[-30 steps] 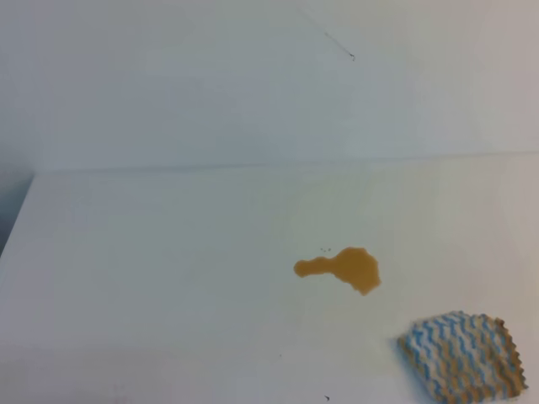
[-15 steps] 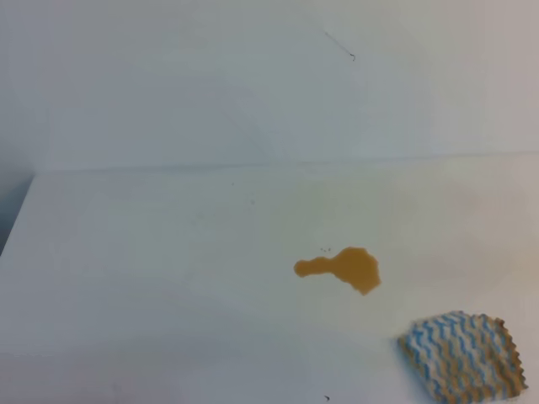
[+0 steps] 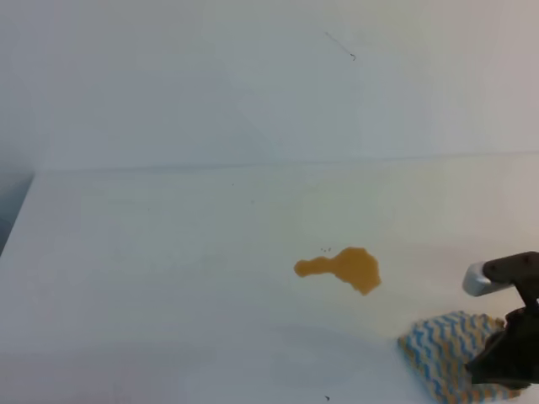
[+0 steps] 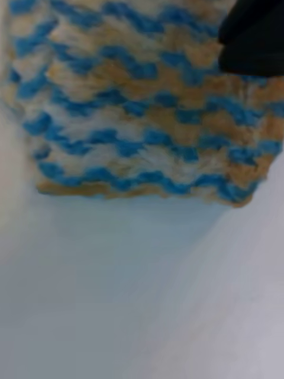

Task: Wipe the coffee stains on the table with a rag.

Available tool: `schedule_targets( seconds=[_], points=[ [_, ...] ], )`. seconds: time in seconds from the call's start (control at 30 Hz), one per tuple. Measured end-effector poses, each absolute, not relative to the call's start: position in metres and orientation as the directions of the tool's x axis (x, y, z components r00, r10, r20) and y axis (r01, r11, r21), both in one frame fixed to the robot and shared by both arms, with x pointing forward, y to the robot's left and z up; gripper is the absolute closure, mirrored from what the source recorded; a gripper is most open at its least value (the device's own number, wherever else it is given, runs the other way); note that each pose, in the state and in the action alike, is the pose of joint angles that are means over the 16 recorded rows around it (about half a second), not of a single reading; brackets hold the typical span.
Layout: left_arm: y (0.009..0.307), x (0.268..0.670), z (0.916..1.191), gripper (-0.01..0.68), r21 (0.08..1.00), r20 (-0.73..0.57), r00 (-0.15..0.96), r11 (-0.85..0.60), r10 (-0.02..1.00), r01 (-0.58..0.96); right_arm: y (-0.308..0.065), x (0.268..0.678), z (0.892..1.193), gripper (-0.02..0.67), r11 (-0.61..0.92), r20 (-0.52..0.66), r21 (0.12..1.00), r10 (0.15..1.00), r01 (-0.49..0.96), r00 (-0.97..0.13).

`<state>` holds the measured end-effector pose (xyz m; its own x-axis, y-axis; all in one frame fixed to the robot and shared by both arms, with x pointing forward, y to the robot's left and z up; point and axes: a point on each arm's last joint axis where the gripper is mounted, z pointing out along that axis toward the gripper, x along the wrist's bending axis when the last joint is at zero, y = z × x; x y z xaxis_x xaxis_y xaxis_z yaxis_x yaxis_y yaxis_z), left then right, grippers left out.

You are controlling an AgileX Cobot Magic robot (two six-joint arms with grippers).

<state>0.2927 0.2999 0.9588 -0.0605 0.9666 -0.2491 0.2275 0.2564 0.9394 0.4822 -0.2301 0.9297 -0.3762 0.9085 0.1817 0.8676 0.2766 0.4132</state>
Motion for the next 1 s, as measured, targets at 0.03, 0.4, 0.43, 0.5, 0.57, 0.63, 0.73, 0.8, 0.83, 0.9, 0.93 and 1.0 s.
schedule_targets(
  seconds=[0.03, 0.4, 0.43, 0.5, 0.57, 0.63, 0.73, 0.8, 0.83, 0.9, 0.93, 1.0],
  points=[
    [0.300, 0.293, 0.959, 0.674, 0.939, -0.249, -0.060, 0.256, 0.967, 0.227, -0.228, 0.485, 0.924, 0.651, 0.282, 0.186, 0.397, 0.907, 0.873, -0.377],
    [0.300, 0.293, 0.959, 0.674, 0.939, -0.249, -0.060, 0.256, 0.967, 0.227, -0.208, 0.534, 0.889, 0.649, 0.297, 0.240, 0.313, 0.894, 0.902, -0.377],
    [0.300, 0.293, 0.959, 0.674, 0.939, -0.249, -0.060, 0.256, 0.967, 0.227, -0.206, 0.541, 0.888, 0.649, 0.294, 0.244, 0.315, 0.894, 0.902, -0.376],
    [0.300, 0.293, 0.959, 0.674, 0.939, -0.249, -0.060, 0.256, 0.967, 0.227, -0.202, 0.556, 0.885, 0.649, 0.289, 0.251, 0.324, 0.892, 0.901, -0.376],
    [0.300, 0.293, 0.959, 0.674, 0.939, -0.249, -0.060, 0.256, 0.967, 0.228, -0.198, 0.573, 0.884, 0.648, 0.282, 0.255, 0.338, 0.891, 0.898, -0.376],
    [0.300, 0.293, 0.959, 0.674, 0.940, -0.249, -0.060, 0.256, 0.967, 0.228, -0.194, 0.590, 0.882, 0.648, 0.274, 0.260, 0.354, 0.890, 0.894, -0.376],
    [0.300, 0.293, 0.959, 0.674, 0.940, -0.248, -0.060, 0.256, 0.967, 0.228, -0.185, 0.617, 0.881, 0.648, 0.269, 0.266, 0.382, 0.885, 0.884, -0.383],
    [0.300, 0.293, 0.959, 0.674, 0.940, -0.248, -0.060, 0.255, 0.967, 0.228, -0.178, 0.634, 0.881, 0.648, 0.274, 0.268, 0.399, 0.878, 0.875, -0.397],
    [0.300, 0.293, 0.959, 0.674, 0.940, -0.248, -0.060, 0.255, 0.967, 0.228, -0.173, 0.642, 0.881, 0.648, 0.279, 0.269, 0.406, 0.874, 0.870, -0.406],
    [0.300, 0.293, 0.959, 0.674, 0.940, -0.248, -0.060, 0.255, 0.967, 0.228, -0.161, 0.657, 0.881, 0.648, 0.297, 0.269, 0.418, 0.862, 0.859, -0.429],
    [0.300, 0.293, 0.959, 0.674, 0.940, -0.248, -0.060, 0.255, 0.967, 0.228, -0.153, 0.663, 0.881, 0.648, 0.311, 0.268, 0.422, 0.855, 0.852, -0.444],
    [0.300, 0.293, 0.959, 0.674, 0.940, -0.247, -0.060, 0.255, 0.967, 0.228, -0.136, 0.673, 0.880, 0.648, 0.346, 0.264, 0.427, 0.836, 0.835, -0.481]
  ],
)
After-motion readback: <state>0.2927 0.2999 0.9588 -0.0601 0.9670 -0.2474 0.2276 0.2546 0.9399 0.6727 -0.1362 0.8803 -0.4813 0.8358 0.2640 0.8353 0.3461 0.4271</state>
